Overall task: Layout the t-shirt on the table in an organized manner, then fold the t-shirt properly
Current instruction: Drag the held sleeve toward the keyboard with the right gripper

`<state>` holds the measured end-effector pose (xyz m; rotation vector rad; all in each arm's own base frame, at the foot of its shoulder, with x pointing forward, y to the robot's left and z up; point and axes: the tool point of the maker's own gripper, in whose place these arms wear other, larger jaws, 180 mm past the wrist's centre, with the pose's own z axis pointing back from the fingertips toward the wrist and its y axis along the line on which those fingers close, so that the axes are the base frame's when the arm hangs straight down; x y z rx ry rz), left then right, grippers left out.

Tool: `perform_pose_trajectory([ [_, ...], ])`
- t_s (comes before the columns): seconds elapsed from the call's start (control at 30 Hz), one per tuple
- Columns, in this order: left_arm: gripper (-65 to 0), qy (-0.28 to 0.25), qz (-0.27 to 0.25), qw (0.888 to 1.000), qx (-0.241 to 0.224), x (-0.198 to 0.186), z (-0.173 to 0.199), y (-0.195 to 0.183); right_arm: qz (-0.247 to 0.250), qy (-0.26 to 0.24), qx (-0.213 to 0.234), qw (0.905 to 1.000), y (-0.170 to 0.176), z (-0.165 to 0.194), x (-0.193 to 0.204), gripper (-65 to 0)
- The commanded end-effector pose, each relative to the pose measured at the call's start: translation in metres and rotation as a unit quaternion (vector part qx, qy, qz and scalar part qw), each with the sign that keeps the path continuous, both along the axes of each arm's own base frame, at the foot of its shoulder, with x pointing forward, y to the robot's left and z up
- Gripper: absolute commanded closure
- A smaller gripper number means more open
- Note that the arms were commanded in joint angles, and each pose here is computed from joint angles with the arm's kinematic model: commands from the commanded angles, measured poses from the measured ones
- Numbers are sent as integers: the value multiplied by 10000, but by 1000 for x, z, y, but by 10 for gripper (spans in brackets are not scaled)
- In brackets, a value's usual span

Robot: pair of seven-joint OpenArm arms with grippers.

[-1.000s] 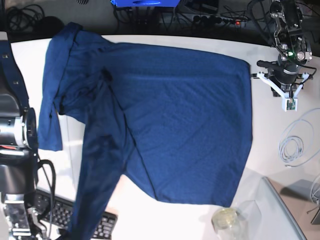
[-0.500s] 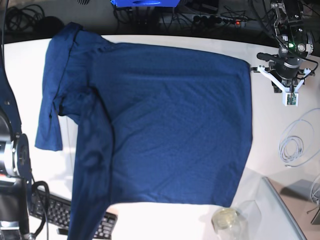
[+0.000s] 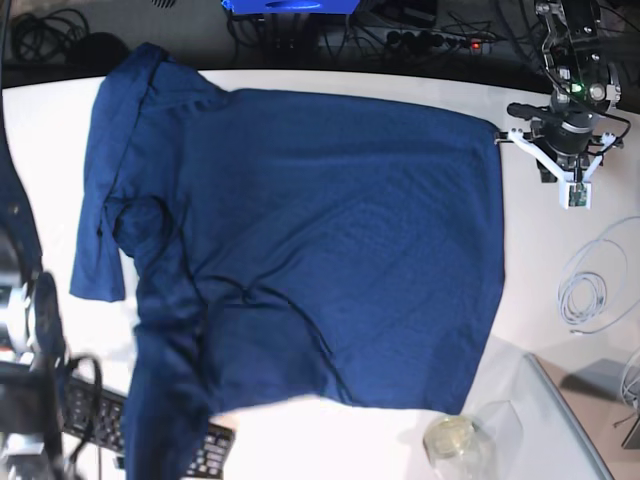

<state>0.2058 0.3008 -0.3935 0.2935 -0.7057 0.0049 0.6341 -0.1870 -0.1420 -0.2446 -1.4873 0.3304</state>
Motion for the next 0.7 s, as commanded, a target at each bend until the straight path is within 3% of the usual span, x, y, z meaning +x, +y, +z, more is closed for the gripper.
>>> perform_pose_trajectory([
  [0.0, 0, -123, -45, 9998, 123, 2, 9, 5, 3, -294, 39, 9996, 1, 22, 4, -99],
  [0.13, 0, -117, -51, 9999, 112, 2, 9, 4, 45, 268, 111, 9996, 10, -37, -6, -198],
  [0.27, 0, -115, -67, 9999, 74, 2, 8, 2, 182, 579, 173, 9980, 33, -67, -14, -432],
  [0.5, 0, -62, -76, 9999, 65, -3, 5, 1, -252, 1401, 22, 9898, 15, -100, -31, -411],
  [0.67, 0, -53, -111, 9999, 44, -3, 4, -1, -718, 2409, -339, 9673, 1, -165, -113, -404],
])
